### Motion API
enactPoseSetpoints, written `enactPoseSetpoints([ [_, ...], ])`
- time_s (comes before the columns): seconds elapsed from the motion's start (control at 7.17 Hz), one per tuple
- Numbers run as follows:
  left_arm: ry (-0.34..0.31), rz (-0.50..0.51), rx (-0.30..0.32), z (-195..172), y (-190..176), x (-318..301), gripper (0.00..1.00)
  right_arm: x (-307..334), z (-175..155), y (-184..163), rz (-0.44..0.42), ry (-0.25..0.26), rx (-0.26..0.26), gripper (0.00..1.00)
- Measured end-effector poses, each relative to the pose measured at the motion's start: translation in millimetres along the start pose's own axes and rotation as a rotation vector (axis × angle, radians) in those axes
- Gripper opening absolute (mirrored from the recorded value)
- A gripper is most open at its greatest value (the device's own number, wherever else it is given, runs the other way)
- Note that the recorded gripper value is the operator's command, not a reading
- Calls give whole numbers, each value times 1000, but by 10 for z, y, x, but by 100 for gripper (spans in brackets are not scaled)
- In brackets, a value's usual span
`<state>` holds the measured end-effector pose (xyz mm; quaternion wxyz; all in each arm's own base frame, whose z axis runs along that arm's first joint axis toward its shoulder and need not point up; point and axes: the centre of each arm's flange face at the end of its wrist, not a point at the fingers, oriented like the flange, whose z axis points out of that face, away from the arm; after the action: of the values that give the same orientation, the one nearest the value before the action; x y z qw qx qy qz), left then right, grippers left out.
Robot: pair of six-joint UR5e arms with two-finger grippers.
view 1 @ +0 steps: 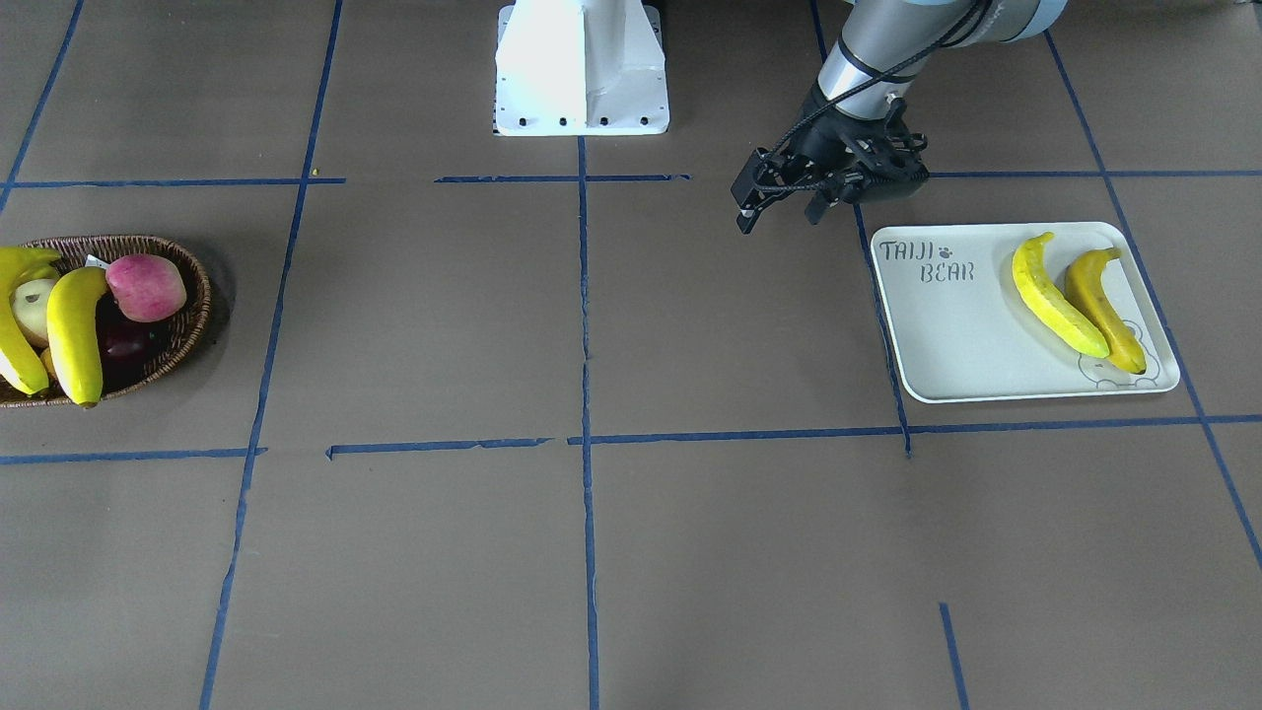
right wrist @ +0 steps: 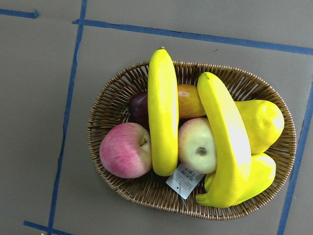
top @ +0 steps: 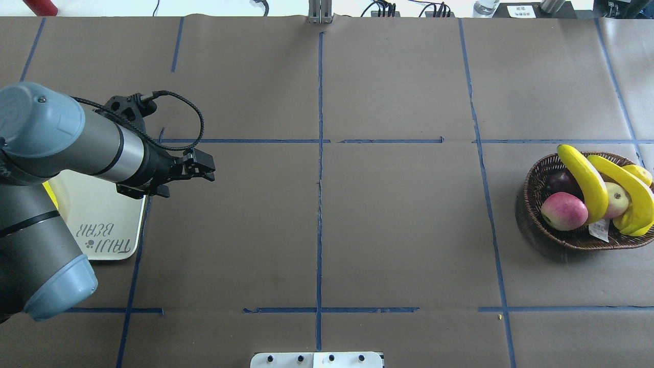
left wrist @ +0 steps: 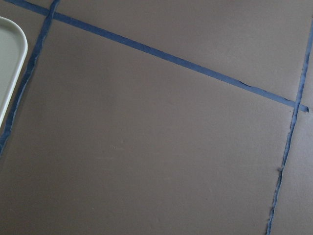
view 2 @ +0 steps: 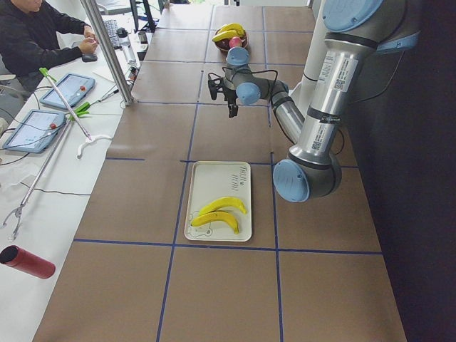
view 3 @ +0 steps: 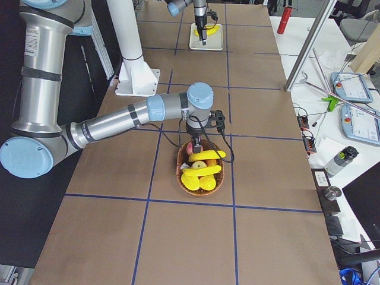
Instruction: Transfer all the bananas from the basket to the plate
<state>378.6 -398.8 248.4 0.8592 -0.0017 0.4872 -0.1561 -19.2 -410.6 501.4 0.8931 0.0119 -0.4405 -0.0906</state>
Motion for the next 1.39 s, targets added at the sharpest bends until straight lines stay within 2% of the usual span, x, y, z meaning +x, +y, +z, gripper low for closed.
enactPoseSetpoints([
  [0.14, 3, 3, 1, 18, 45, 43, 100, 229, 129, -28, 3, -8, -5, 100],
  [0.56, 1, 13, -4, 85, 149, 84, 100, 875, 621, -78, 25, -74, 3, 100],
  [0.84, 0, 13, -3, 95, 155, 82, 100, 985, 749, -75, 43, -83, -9, 100],
  [1.12, -3, 13, -4, 105, 160, 77, 100, 900, 913, -100, 21, -86, -43, 100],
  [1.39, -5, 12, -4, 110, 156, 71, 100, 897, 1014, -113, 11, -87, -51, 100],
])
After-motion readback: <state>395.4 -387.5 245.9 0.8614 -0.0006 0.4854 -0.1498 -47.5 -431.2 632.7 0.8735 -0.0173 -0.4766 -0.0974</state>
